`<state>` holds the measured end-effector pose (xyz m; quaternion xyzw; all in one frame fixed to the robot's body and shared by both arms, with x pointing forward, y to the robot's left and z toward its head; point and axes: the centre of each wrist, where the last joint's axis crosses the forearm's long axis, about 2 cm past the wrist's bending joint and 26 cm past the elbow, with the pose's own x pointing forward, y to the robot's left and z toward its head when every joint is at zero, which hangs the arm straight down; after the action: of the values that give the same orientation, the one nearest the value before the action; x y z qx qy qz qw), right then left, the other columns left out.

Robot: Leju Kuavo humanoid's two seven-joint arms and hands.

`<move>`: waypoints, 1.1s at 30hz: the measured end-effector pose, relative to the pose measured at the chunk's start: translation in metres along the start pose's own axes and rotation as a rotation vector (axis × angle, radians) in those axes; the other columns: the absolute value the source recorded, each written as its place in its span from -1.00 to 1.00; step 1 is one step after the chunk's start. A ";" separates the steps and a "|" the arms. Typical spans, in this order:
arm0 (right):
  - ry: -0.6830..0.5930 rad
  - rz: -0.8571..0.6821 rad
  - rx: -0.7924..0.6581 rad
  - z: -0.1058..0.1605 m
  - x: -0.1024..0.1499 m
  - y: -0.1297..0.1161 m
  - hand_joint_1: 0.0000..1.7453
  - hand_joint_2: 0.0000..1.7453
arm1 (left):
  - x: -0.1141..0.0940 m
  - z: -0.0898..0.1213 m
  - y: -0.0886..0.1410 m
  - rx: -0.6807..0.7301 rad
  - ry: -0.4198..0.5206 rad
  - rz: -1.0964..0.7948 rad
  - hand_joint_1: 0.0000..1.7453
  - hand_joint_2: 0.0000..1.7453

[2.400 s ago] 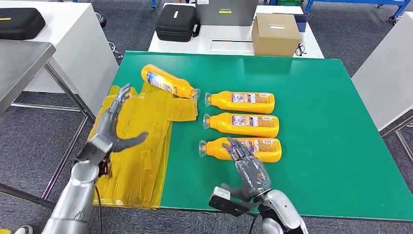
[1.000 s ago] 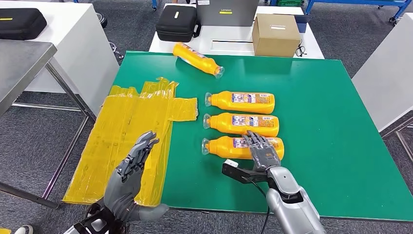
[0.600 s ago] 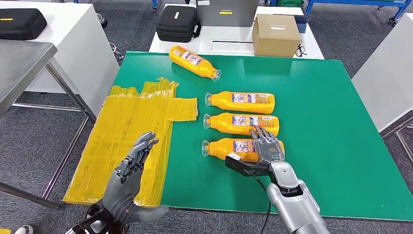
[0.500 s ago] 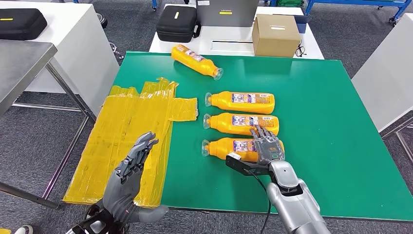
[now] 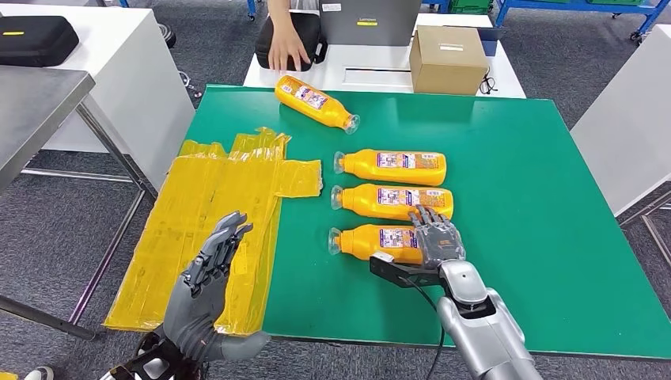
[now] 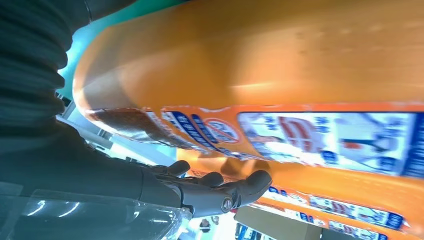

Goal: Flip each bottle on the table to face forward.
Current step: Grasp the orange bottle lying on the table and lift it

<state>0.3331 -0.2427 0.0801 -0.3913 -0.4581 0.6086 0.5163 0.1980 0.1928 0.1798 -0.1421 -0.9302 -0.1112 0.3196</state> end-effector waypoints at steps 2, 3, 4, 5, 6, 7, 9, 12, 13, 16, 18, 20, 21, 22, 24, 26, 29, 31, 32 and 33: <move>0.002 0.004 0.008 0.001 -0.002 0.001 -0.99 1.00 | 0.000 0.000 0.000 0.001 0.000 0.001 -1.00 1.00; 0.002 0.006 0.016 0.002 -0.003 0.001 -0.82 1.00 | 0.000 0.000 0.000 0.002 0.000 0.002 -1.00 1.00; 0.003 0.009 0.026 0.003 -0.004 0.001 -0.66 1.00 | 0.000 0.000 0.000 0.003 0.000 0.003 -1.00 1.00; 0.003 0.012 0.037 0.004 -0.005 0.002 -0.50 1.00 | 0.000 0.000 0.000 0.004 0.000 0.004 -1.00 1.00; 0.001 0.014 0.047 0.004 -0.006 0.003 -0.36 1.00 | 0.000 0.000 0.000 0.005 0.000 0.005 -1.00 1.00; -0.001 0.016 0.055 0.005 -0.007 0.004 -0.36 1.00 | 0.000 0.000 0.001 0.006 0.000 0.004 -1.00 1.00; -0.008 0.019 0.066 0.007 -0.008 0.006 -0.36 1.00 | 0.000 0.000 0.001 0.007 0.000 0.003 -1.00 1.00; -0.008 0.025 0.072 0.008 -0.011 0.008 0.26 1.00 | 0.000 0.000 0.002 0.008 0.001 0.001 -1.00 1.00; -0.007 0.028 0.073 0.009 -0.012 0.009 0.60 1.00 | 0.000 0.000 0.002 0.008 0.001 0.001 -1.00 1.00; -0.008 0.032 0.073 0.009 -0.014 0.009 1.00 1.00 | 0.000 0.001 0.002 0.008 0.002 -0.001 -1.00 1.00; -0.017 0.036 0.074 0.009 -0.016 0.009 1.00 1.00 | 0.001 0.001 0.002 0.009 0.003 -0.007 -1.00 1.00; -0.027 0.039 0.076 0.008 -0.017 0.007 0.98 1.00 | 0.002 0.002 0.003 0.012 0.004 -0.017 -1.00 1.00; -0.031 0.041 0.078 0.007 -0.017 0.006 0.98 1.00 | 0.002 0.002 0.004 0.014 0.004 -0.024 -1.00 1.00; -0.035 0.043 0.080 0.005 -0.017 0.005 0.97 1.00 | 0.003 0.003 0.004 0.017 0.004 -0.030 -1.00 1.00; -0.042 0.046 0.082 0.002 -0.017 0.003 0.98 1.00 | 0.004 0.003 0.005 0.021 0.003 -0.044 -1.00 1.00; -0.048 0.048 0.080 0.000 -0.016 0.002 1.00 1.00 | 0.005 0.003 0.006 0.025 0.001 -0.058 -1.00 1.00; -0.067 0.036 0.063 -0.002 -0.014 0.002 1.00 1.00 | 0.007 0.004 0.008 0.035 0.001 -0.078 -1.00 1.00; -0.096 -0.005 0.041 -0.001 -0.013 0.002 1.00 1.00 | 0.008 0.005 0.009 0.043 0.004 -0.089 -1.00 1.00; -0.114 -0.038 0.028 -0.001 -0.013 0.002 1.00 1.00 | 0.009 0.007 0.009 0.046 0.006 -0.092 -1.00 1.00; -0.136 -0.080 0.016 0.001 -0.013 0.003 1.00 1.00 | 0.010 0.008 0.010 0.049 0.010 -0.095 -1.00 1.00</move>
<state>0.3338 -0.2556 0.0776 -0.3263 -0.5025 0.6162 0.5111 0.1892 0.2063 0.1810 -0.0893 -0.9368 -0.1040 0.3218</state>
